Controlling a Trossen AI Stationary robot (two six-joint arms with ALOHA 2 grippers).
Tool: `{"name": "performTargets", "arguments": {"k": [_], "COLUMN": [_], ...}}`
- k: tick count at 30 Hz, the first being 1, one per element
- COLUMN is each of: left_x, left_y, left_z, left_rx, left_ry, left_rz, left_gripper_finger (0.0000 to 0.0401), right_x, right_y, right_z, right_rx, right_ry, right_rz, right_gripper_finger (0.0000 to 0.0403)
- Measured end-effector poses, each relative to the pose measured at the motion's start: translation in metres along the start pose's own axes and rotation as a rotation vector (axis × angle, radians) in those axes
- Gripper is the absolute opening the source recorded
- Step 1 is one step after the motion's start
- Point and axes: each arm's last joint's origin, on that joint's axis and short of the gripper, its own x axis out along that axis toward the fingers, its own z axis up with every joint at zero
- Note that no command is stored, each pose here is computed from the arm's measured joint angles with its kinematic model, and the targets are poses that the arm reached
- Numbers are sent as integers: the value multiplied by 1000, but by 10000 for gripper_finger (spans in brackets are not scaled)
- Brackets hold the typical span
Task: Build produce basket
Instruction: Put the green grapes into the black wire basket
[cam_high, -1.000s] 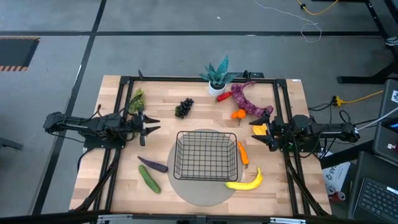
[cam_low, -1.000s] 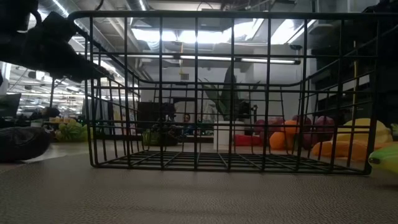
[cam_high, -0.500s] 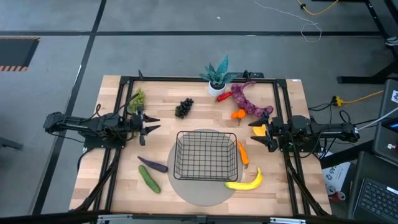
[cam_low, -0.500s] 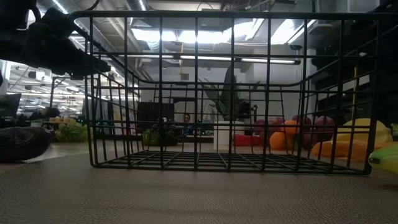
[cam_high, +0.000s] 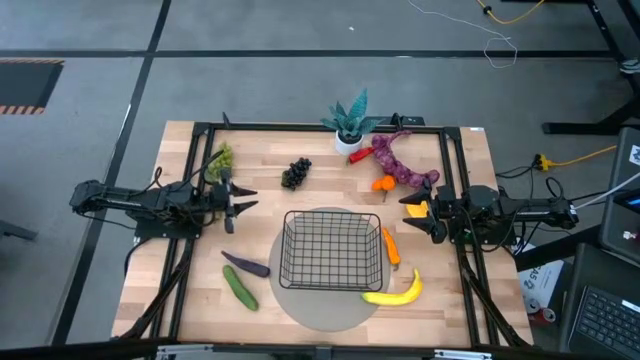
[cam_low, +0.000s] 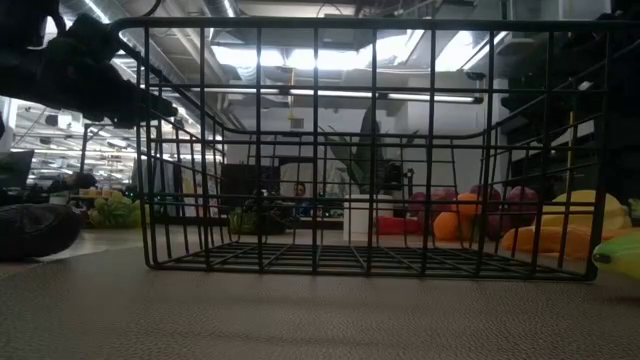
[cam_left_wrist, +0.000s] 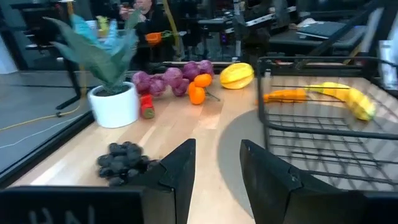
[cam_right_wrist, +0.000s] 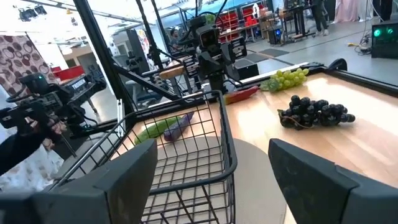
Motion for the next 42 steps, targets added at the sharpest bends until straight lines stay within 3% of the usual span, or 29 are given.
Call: {"name": "performTargets", "arguments": {"k": [2, 4, 6, 10, 21, 30, 37, 42], "left_x": [0, 0, 0, 0, 0, 0, 0, 0], "left_y": [-2, -3, -3, -3, 0, 0, 0, 1], "left_z": [0, 1, 1, 1, -1, -1, -1, -1], "left_rx": [-59, -211, -308, -395, -334, -408, -409, -409], "left_ry": [0, 3, 2, 7, 10, 9, 5, 0], "left_rz": [-64, -111, -109, -110, -9, -6, 19, 47], "left_gripper_finger": [121, 121, 121, 121, 121, 121, 121, 121], "right_x": [0, 0, 0, 0, 0, 0, -1, -1], "right_y": [0, 0, 0, 0, 0, 0, 5, 5], "right_z": [0, 0, 0, 0, 0, 1, 12, 12], "right_rx": [0, 0, 12, 126, 146, 145, 158, 155], "right_ry": [0, 0, 0, -5, -6, -12, -113, -114], "right_rz": [0, 0, 0, -13, -15, -14, 80, 82], "right_gripper_finger": [310, 310, 310, 310, 310, 310, 310, 310]}}
